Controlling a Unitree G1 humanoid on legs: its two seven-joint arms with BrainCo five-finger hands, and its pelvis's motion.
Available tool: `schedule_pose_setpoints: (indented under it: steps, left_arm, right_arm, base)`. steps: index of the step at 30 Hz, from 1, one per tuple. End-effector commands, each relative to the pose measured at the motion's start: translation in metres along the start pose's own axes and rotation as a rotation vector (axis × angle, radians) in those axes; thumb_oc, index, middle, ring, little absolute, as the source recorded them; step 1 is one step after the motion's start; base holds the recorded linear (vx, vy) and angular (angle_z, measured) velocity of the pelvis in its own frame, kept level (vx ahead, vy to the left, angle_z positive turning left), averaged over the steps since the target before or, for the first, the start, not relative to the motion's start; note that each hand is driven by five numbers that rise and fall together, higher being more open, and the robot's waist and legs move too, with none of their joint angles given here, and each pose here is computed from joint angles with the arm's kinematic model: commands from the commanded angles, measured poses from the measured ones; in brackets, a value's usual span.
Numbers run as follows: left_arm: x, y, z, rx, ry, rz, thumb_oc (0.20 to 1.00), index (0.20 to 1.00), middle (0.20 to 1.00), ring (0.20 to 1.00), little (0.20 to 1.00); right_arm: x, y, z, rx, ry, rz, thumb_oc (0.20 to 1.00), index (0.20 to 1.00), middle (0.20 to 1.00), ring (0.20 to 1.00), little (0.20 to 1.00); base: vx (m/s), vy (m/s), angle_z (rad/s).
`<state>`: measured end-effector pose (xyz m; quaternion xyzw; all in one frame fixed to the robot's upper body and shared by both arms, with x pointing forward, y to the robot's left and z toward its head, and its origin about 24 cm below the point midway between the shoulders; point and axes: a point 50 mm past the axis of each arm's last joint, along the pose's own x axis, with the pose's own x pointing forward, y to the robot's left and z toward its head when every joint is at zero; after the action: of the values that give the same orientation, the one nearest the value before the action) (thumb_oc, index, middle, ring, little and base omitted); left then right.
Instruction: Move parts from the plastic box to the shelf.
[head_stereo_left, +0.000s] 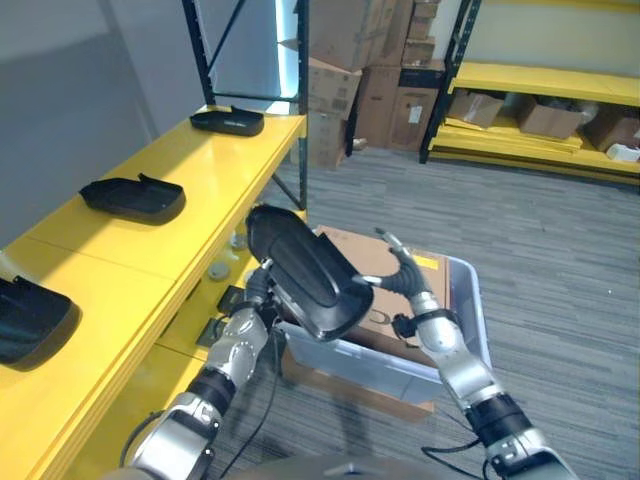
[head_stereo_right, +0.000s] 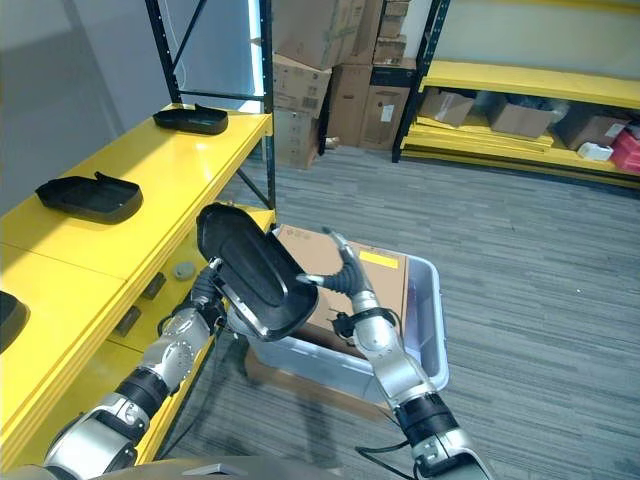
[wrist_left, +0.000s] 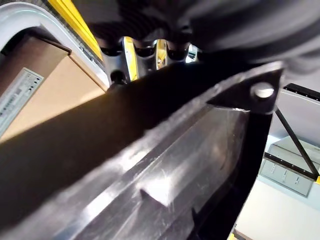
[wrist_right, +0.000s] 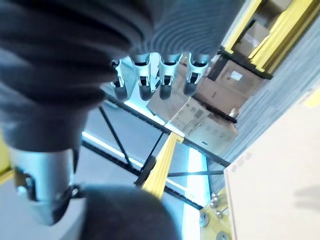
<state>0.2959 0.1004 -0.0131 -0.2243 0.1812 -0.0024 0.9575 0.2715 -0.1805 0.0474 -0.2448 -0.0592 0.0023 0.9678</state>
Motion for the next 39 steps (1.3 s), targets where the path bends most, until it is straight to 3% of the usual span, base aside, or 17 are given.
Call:
schedule_pose_setpoints:
  steps: [1, 9, 10, 16, 17, 22, 26, 28, 32, 34, 39]
  left_arm:
    - [0.010, -0.023, 0.040, 0.027, -0.192, -0.070, 0.200, 0.200, 0.200, 0.200, 0.200]
    - [0.004, -0.006, 0.067, 0.361, -0.346, -0.007, 0.200, 0.200, 0.200, 0.200, 0.200]
    - [-0.001, -0.005, 0.086, 0.470, -0.463, 0.028, 0.200, 0.200, 0.200, 0.200, 0.200]
    - [-0.024, -0.012, 0.120, 0.597, -0.701, 0.005, 0.200, 0.200, 0.200, 0.200, 0.200]
    - [-0.038, -0.013, 0.130, 0.655, -0.793, -0.011, 0.200, 0.200, 0.200, 0.200, 0.200]
    - [-0.061, -0.016, 0.141, 0.660, -0.915, -0.033, 0.200, 0.200, 0.200, 0.200, 0.200]
    - [-0.080, -0.023, 0.148, 0.647, -1.008, -0.096, 0.200, 0.200, 0.200, 0.200, 0.200]
    - [-0.090, -0.033, 0.154, 0.650, -1.066, -0.142, 0.200, 0.200, 0.200, 0.200, 0.200]
    - [-0.096, -0.036, 0.155, 0.691, -1.086, -0.166, 0.200, 0.200, 0.200, 0.200, 0.200]
    - [-0.099, -0.035, 0.160, 0.707, -1.107, -0.160, 0.200, 0.200, 0.200, 0.200, 0.200]
    - [-0.101, -0.035, 0.161, 0.762, -1.108, -0.183, 0.200, 0.200, 0.200, 0.200, 0.200]
  right_arm:
    - [0.007, -0.017, 0.005, 0.087, -0.036, -0.133, 1.000, 1.000, 1.000, 1.000, 1.000]
    - [-0.043, -0.026, -0.064, 0.166, 0.279, -0.264, 1.000, 1.000, 1.000, 1.000, 1.000]
    - [-0.077, -0.013, -0.100, 0.180, 0.475, -0.230, 1.000, 1.000, 1.000, 1.000, 1.000]
    - [-0.140, 0.016, -0.151, 0.170, 0.826, -0.107, 1.000, 1.000, 1.000, 1.000, 1.000]
    - [-0.164, 0.032, -0.165, 0.182, 0.968, -0.032, 1.000, 1.000, 1.000, 1.000, 1.000]
    - [-0.179, 0.055, -0.172, 0.201, 1.089, 0.087, 1.000, 1.000, 1.000, 1.000, 1.000]
    - [-0.169, 0.066, -0.173, -0.108, 1.049, 0.411, 1.000, 1.000, 1.000, 1.000, 1.000]
    - [-0.172, 0.055, -0.179, -0.210, 1.087, 0.433, 1.000, 1.000, 1.000, 1.000, 1.000]
    - [-0.184, 0.040, -0.187, -0.220, 1.190, 0.367, 1.000, 1.000, 1.000, 1.000, 1.000]
    - [-0.193, 0.033, -0.190, -0.119, 1.276, 0.248, 1.000, 1.000, 1.000, 1.000, 1.000]
    - [-0.213, 0.031, -0.193, -0.049, 1.361, 0.195, 1.000, 1.000, 1.000, 1.000, 1.000]
  base:
    - [0.00, -0.007, -0.05]
    - [-0.01, -0.006, -0.04]
    - [-0.04, -0.013, -0.06]
    - [-0.03, -0.048, -0.01]
    - [-0.04, -0.096, 0.07]
    - [-0.08, -0.099, 0.12]
    - [-0.14, -0.101, 0.42]
    - [-0.16, -0.109, 0.94]
    - [-0.08, -0.071, 1.29]
    - [-0.06, -0.041, 1.34]
    - [0.04, 0.040, 1.41]
